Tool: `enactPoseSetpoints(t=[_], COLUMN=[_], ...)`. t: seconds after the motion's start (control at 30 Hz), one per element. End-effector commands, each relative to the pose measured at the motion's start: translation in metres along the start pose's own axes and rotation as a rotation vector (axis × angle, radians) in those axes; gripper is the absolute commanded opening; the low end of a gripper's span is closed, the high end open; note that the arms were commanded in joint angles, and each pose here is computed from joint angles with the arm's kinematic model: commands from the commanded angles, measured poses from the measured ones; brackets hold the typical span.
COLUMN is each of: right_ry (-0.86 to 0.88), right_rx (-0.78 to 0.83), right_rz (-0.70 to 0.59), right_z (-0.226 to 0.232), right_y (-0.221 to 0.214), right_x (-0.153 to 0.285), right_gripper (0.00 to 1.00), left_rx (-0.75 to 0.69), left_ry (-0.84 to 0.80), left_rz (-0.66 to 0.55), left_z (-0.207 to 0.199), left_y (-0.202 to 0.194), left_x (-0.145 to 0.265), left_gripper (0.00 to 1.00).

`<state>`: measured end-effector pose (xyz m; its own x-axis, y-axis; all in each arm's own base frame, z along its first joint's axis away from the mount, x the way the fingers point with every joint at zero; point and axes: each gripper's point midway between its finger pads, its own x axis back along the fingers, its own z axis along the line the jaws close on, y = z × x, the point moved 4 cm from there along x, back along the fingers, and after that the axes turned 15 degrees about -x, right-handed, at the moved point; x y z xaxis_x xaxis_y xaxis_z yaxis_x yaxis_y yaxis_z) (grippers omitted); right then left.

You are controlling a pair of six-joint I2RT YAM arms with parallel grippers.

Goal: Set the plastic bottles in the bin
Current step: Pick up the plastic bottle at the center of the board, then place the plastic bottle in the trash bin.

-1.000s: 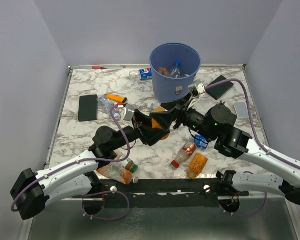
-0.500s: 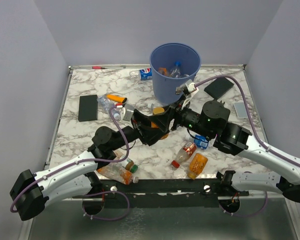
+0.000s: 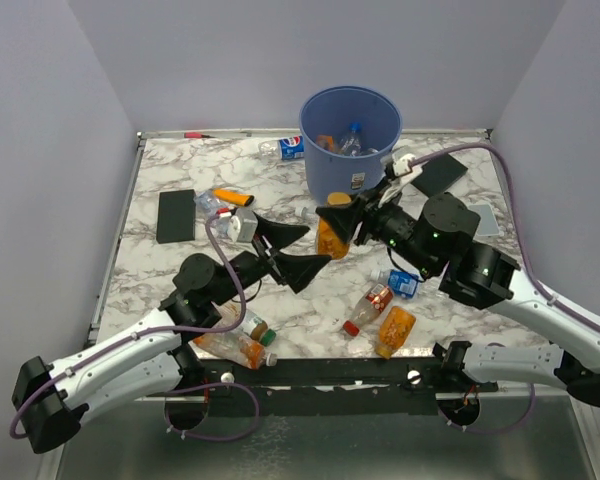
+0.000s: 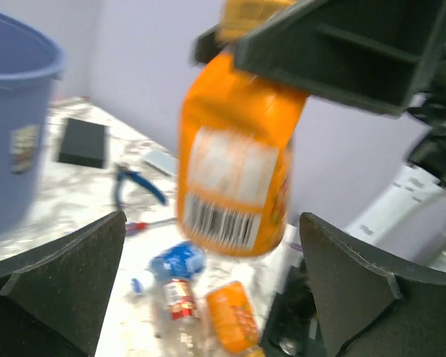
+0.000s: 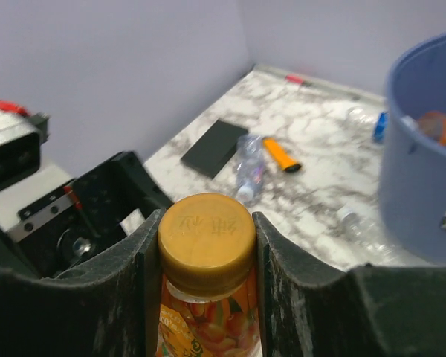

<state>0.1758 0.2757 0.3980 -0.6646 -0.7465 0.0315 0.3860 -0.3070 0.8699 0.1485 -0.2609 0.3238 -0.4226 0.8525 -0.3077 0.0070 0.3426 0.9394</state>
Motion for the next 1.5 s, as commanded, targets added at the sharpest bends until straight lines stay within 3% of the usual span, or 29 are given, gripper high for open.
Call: enactPoseSetpoints(t=[0.0,0.17,0.27,0.47,0.73,0.97,1.2,1.23,1.37,1.47], right_ry=[-0.207,-0.333,-0.403,-0.578,-0.783,-0.889,-0.891,-0.879,-0.834,-0.802], right_rx=[0.103,0.049,0.015,0.035,0.142,0.195,0.161,0.15,0.094,0.058], right_rz=[-0.299,-0.452,-0.523,-0.6,-0.455,-0.287,-0.129,-0.109,-0.042,-0.029], right_z=[-0.016,-0.064,-0.1,-0.181,-0.284,-0.336,-0.352,-0.352,-0.347,-0.34], right_y=[0.081,0.141,0.162,0.185,0.161,0.106,0.062,0.057,0.041,0.039], right_x=[0.022,0.005,-0.016,-0.068,-0.136,-0.162,-0.168,-0.168,-0.17,-0.169], right_gripper=[0.01,0.01,0.01,0.01,0.01,0.01,0.01,0.05,0.51,0.7], left_rx=[-0.239,-0.426,-0.51,-0.505,-0.5,-0.492,-0.491,-0.49,-0.488,-0.486], left_ry=[0.35,0.936,1.109,1.134,1.127,1.094,1.072,1.07,1.064,1.061], left_rz=[0.06,0.199,0.282,0.28,0.256,0.279,0.303,0.304,0.307,0.309], left_z=[0.049,0.119,0.138,0.14,0.138,0.137,0.138,0.138,0.137,0.137], left_y=[0.024,0.031,0.016,-0.004,-0.002,-0.009,-0.014,-0.015,-0.016,-0.017], left_x=[0.013,0.062,0.088,0.108,0.114,0.106,0.101,0.1,0.1,0.099], left_gripper=[0.99,0.99,0.99,0.99,0.99,0.99,0.99,0.99,0.99,0.99])
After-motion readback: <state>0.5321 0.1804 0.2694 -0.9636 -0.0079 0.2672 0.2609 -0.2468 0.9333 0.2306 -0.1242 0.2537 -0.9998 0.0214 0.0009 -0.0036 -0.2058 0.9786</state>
